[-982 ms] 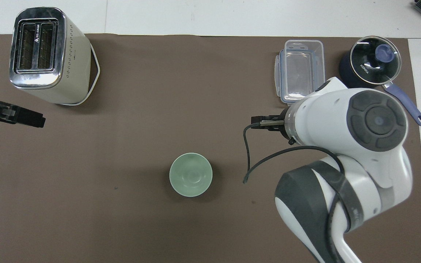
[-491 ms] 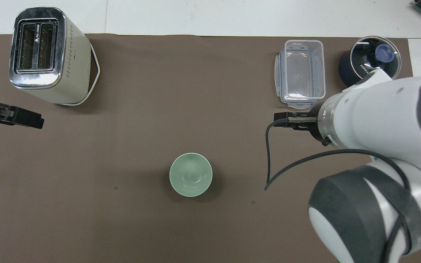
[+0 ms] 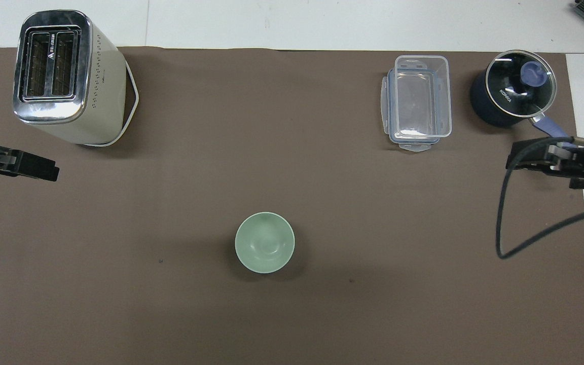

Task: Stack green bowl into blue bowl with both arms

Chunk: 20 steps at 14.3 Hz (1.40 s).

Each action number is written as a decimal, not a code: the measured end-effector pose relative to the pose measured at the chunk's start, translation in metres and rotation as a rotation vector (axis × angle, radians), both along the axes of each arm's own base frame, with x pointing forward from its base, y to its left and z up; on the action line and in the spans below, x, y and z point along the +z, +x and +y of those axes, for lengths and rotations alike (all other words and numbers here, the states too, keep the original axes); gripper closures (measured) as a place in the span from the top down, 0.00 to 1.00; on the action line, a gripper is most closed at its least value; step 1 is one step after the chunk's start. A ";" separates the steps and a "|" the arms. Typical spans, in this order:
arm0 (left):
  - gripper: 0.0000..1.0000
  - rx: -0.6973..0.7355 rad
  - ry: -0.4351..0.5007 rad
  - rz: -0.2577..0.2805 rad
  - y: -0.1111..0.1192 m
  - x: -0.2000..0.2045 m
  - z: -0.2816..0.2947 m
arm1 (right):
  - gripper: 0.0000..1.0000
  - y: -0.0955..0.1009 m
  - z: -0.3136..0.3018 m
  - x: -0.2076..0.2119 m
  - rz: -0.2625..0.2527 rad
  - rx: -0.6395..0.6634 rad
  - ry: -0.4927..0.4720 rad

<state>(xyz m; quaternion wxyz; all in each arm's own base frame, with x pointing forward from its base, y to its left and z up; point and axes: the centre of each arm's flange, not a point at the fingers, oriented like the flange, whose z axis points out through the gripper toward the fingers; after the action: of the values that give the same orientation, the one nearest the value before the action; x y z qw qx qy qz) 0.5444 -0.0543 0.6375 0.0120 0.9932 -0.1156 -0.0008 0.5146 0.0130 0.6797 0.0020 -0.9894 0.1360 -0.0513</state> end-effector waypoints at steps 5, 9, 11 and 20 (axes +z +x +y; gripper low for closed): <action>1.00 0.000 0.000 0.000 0.000 0.000 0.000 | 1.00 -0.001 -0.032 -0.015 0.041 0.123 -0.007; 1.00 0.000 0.000 0.000 0.000 0.000 0.000 | 1.00 -0.004 -0.030 -0.019 0.073 0.128 -0.005; 1.00 0.000 0.000 0.000 0.000 0.000 0.000 | 1.00 -0.004 -0.030 -0.020 0.074 0.130 -0.005; 1.00 0.000 0.000 0.001 0.000 0.000 0.000 | 1.00 -0.006 -0.027 -0.022 0.096 0.136 -0.004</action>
<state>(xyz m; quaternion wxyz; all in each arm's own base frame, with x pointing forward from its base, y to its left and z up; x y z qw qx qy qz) 0.5443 -0.0544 0.6373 0.0120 0.9932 -0.1157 -0.0014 0.5084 -0.0139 0.6577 -0.0032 -0.9977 0.0683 -0.0037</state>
